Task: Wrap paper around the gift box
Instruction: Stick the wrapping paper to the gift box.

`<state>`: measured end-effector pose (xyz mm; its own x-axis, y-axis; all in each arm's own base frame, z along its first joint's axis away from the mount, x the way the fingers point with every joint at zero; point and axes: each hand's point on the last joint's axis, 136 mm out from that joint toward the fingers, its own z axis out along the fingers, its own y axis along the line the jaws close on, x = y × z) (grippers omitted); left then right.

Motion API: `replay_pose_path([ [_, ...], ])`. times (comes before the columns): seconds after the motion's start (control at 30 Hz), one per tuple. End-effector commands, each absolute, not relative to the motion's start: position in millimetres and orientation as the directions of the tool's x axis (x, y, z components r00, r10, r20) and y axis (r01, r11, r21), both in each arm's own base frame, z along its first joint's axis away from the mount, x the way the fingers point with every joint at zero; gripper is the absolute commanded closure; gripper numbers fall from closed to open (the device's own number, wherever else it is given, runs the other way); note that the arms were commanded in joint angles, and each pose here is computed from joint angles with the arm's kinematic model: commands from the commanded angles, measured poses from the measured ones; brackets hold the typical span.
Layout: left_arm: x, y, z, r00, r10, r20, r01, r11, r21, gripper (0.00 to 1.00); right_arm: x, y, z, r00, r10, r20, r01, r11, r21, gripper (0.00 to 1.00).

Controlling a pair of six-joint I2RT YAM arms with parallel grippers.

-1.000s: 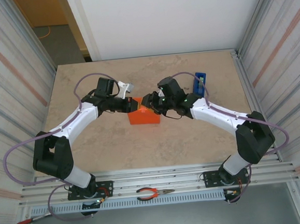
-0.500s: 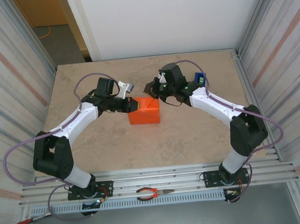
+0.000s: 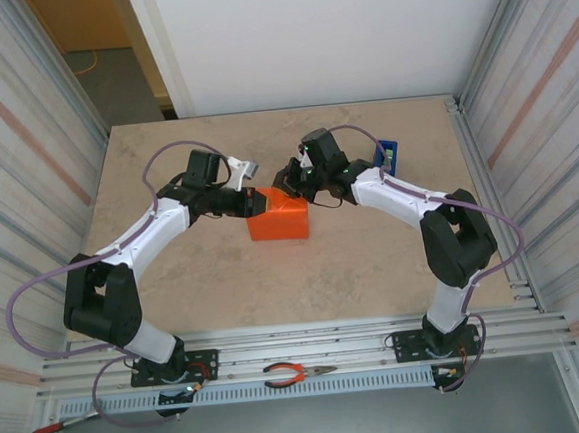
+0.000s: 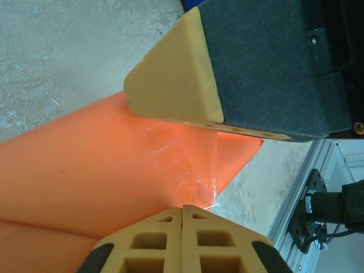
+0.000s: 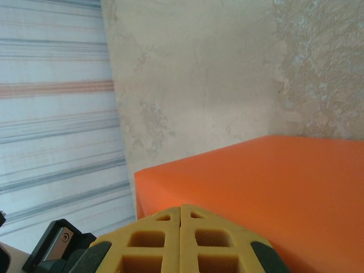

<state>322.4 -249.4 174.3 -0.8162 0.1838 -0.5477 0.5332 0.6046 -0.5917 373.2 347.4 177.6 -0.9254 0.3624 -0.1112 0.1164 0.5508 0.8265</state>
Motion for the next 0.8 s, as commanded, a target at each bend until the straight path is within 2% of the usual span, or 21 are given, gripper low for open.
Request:
replay_pose_path([
  [0.0, 307, -243, 144, -0.852, 0.225, -0.473, 0.494, 0.648, -0.58, 1.0, 363, 349, 162, -0.939, 0.336, -0.081, 0.134, 0.571, 0.81, 1.0],
  [0.23, 306, -244, 144, -0.852, 0.226, -0.472, 0.494, 0.646, -0.582, 1.0, 352, 349, 180, -0.946, 0.3, -0.124, 0.08, 0.586, 0.807, 1.0],
  [0.77, 307, -244, 148, -0.849, 0.224, -0.48, 0.499, 0.64, -0.584, 1.0, 325, 348, 166, -0.963, 0.252, -0.091, 0.086, 0.613, 0.785, 1.0],
])
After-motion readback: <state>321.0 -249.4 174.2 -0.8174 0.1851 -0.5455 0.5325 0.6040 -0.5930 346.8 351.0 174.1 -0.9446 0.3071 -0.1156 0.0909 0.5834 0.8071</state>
